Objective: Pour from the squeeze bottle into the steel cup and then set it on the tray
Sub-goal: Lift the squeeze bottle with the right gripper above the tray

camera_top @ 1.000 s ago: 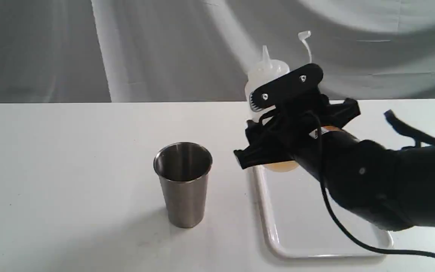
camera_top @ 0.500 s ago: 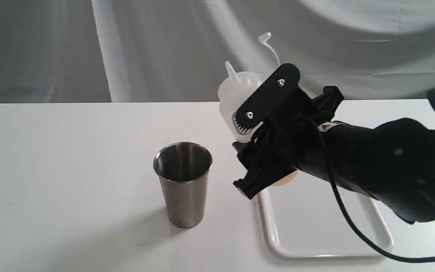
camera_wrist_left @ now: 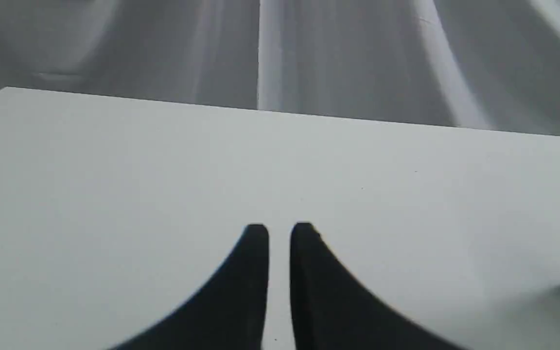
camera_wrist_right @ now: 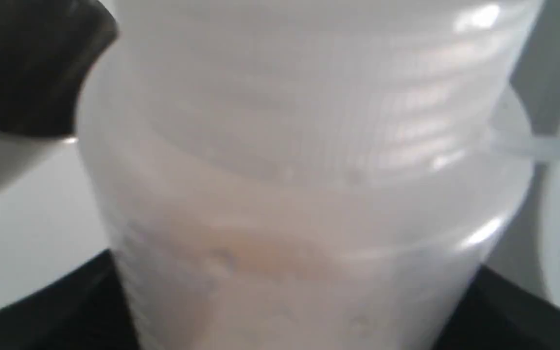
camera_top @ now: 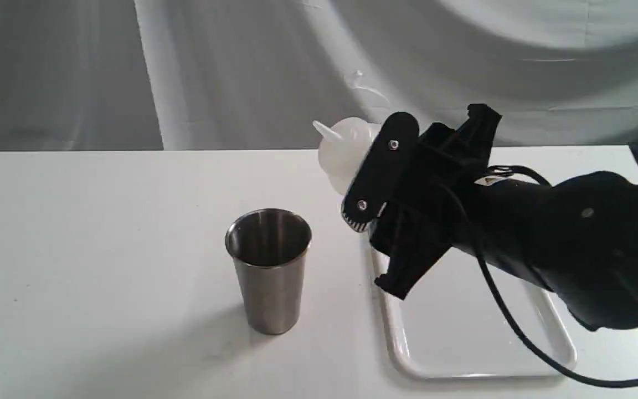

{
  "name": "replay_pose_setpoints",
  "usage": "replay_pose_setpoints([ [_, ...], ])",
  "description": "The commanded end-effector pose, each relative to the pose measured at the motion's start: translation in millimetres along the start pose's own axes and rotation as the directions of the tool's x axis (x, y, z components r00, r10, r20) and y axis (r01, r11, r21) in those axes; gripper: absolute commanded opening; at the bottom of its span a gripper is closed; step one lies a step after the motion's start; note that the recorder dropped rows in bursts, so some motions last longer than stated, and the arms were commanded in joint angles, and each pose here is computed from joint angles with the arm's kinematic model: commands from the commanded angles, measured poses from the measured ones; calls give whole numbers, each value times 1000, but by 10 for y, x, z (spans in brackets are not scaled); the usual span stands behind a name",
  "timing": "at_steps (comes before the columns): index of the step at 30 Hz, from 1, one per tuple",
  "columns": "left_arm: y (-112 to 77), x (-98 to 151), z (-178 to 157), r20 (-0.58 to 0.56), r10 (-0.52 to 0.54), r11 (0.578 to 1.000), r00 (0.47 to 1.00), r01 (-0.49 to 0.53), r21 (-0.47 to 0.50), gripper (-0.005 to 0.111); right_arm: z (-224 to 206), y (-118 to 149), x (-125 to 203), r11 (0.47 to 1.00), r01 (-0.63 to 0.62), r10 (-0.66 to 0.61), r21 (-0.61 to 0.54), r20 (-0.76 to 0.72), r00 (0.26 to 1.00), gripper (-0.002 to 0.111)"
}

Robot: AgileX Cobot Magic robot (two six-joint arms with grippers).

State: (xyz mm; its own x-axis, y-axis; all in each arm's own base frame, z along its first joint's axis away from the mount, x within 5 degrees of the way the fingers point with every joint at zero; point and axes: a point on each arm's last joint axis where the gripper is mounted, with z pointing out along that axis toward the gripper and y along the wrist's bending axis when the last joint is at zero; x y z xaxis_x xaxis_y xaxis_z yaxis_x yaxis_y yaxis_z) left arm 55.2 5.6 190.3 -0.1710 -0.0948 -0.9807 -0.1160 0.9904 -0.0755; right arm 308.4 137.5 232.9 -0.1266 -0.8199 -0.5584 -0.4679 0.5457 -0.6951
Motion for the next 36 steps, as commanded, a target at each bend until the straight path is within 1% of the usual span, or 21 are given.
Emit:
replay_pose_setpoints([
  [1,-2,17,5,-8,-5,1000,1000,5,5,8,-36,-88,73,998,16,-10,62,-97,995,0],
  [2,-2,17,5,-8,-5,1000,1000,5,5,8,-35,-82,107,998,20,-13,57,-134,991,0],
  [4,-2,17,5,-8,-5,1000,1000,5,5,8,-41,-90,141,996,-40,52,76,-166,985,0],
  [8,-2,17,5,-8,-5,1000,1000,5,5,8,-42,-81,139,996,-52,63,72,-167,984,0],
  [15,-2,17,5,-8,-5,1000,1000,5,5,8,-53,-94,189,987,-118,138,105,-214,967,0],
  [27,-2,17,5,-8,-5,1000,1000,5,5,8,-50,-84,179,988,-122,138,93,-205,969,0],
  [36,-2,17,5,-8,-5,1000,1000,5,5,8,-49,-91,170,991,-92,109,93,-197,974,0],
])
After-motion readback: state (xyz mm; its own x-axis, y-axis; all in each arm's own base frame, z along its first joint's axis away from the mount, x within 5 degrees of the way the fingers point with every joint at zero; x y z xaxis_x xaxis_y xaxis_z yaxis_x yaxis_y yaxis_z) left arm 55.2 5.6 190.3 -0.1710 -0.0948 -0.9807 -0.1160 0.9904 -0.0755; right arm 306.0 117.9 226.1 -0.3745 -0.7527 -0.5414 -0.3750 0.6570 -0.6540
